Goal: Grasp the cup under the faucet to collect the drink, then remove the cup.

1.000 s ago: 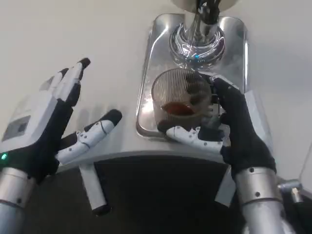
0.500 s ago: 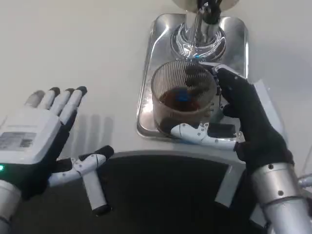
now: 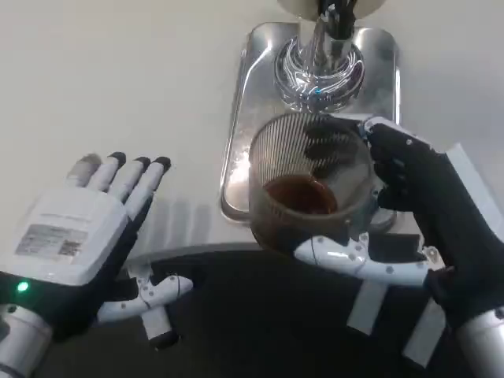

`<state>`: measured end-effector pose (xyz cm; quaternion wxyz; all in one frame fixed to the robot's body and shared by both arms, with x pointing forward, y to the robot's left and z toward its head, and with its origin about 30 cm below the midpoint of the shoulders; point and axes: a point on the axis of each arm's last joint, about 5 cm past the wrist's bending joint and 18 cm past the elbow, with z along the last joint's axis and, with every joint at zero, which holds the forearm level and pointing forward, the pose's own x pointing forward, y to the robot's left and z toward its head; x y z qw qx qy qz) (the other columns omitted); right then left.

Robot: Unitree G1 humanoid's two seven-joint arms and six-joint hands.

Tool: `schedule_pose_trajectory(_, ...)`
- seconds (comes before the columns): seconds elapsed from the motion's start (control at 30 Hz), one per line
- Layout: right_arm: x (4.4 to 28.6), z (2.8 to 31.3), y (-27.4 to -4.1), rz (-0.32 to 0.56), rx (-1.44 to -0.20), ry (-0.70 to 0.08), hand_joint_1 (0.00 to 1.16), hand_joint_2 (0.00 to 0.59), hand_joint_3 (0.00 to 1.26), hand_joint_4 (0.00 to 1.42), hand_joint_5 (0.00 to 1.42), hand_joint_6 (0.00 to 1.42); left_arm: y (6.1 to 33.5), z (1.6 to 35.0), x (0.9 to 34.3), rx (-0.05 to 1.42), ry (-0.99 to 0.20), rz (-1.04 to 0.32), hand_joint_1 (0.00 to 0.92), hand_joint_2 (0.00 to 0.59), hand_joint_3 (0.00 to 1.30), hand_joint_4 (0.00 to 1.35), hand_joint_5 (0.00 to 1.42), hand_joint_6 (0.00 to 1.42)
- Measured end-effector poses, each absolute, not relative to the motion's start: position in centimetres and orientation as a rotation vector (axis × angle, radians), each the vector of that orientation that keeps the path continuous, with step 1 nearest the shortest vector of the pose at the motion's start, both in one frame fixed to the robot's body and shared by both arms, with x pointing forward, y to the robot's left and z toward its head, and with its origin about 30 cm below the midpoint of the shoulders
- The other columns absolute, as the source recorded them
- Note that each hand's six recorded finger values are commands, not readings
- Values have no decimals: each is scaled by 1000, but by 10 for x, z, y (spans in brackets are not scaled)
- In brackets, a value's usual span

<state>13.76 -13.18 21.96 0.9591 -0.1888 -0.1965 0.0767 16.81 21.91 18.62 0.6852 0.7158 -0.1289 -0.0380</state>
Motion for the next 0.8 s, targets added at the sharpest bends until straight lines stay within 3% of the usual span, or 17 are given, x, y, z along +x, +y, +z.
schedule_pose_trajectory(0.8,114,217,-153,188,-414,-359,1162,405,655,682,805,1037,213,192,148,1572,-391,-172,22,168,0,0,0,0)
